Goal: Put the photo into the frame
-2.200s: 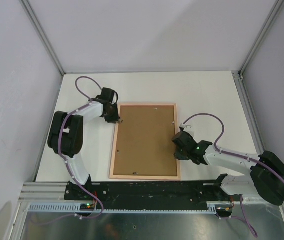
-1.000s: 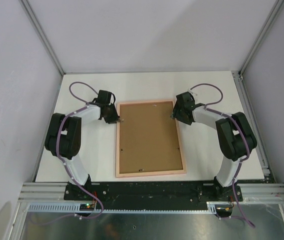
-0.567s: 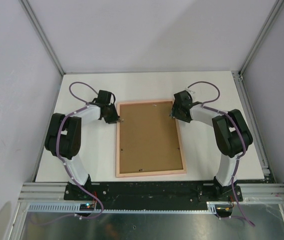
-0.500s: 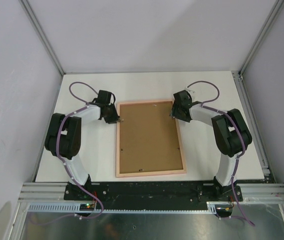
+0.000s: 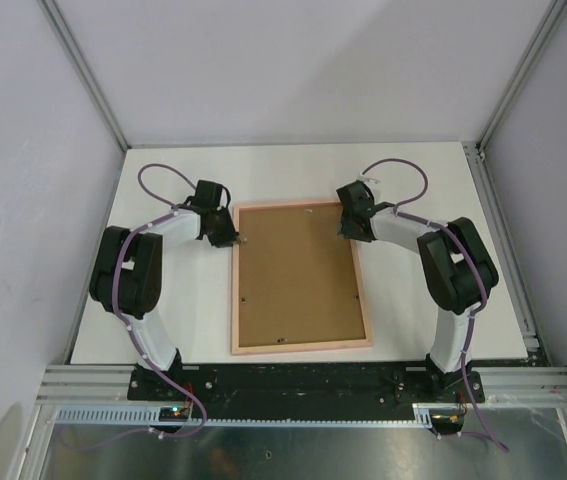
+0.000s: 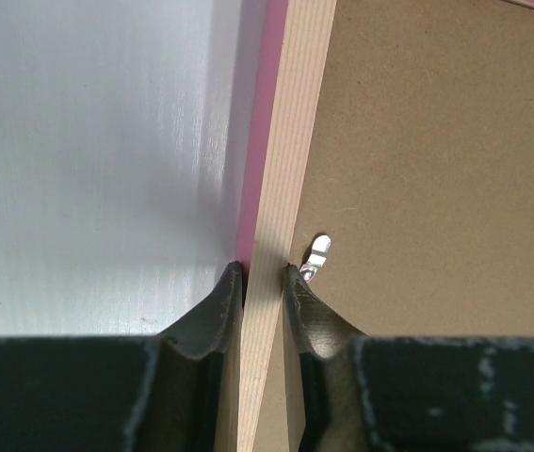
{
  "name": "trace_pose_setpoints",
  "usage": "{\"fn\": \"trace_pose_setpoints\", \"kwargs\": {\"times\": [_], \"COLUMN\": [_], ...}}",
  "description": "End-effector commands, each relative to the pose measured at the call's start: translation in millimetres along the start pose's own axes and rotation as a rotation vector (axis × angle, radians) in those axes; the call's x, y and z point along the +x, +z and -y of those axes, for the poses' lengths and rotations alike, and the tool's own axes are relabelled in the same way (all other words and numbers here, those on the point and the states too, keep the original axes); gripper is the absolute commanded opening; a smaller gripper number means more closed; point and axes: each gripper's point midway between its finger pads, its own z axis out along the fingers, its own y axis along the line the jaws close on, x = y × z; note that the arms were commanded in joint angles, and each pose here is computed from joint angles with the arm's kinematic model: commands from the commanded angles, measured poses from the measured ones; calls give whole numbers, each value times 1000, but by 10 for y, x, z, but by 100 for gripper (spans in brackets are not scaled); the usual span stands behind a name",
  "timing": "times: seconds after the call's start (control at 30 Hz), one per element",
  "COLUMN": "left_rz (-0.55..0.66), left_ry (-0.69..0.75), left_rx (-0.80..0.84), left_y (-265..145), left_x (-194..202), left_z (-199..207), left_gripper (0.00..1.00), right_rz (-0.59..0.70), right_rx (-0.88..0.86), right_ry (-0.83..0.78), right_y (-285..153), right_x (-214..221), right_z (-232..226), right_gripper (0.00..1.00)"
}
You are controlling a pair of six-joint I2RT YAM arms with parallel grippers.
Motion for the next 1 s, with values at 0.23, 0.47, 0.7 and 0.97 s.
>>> {"fn": "trace_pose_setpoints", "kwargs": {"times": [0.23,0.47,0.7,0.97], "left_rz": [33,34,35,49], "left_ry": [-60,-60,-29,55], "left_rx": [-8,-9,13,64], "left_y": [-19,-19,-35,-99], "left_x": [-65,-65,-108,-228], "left_z": [-43,-43,-6,103], "left_gripper": [0,0,0,1], "right_rz": [-74,-71,-36,-24], "right_rx": [46,38,12,-22], "right_ry": [-96,-87,-49,-26], "right_y": [-38,-42,-79,-159], "right_x": [208,177,9,-64], "right_z": [96,95,90,36], "right_gripper": [32,32,56,68]}}
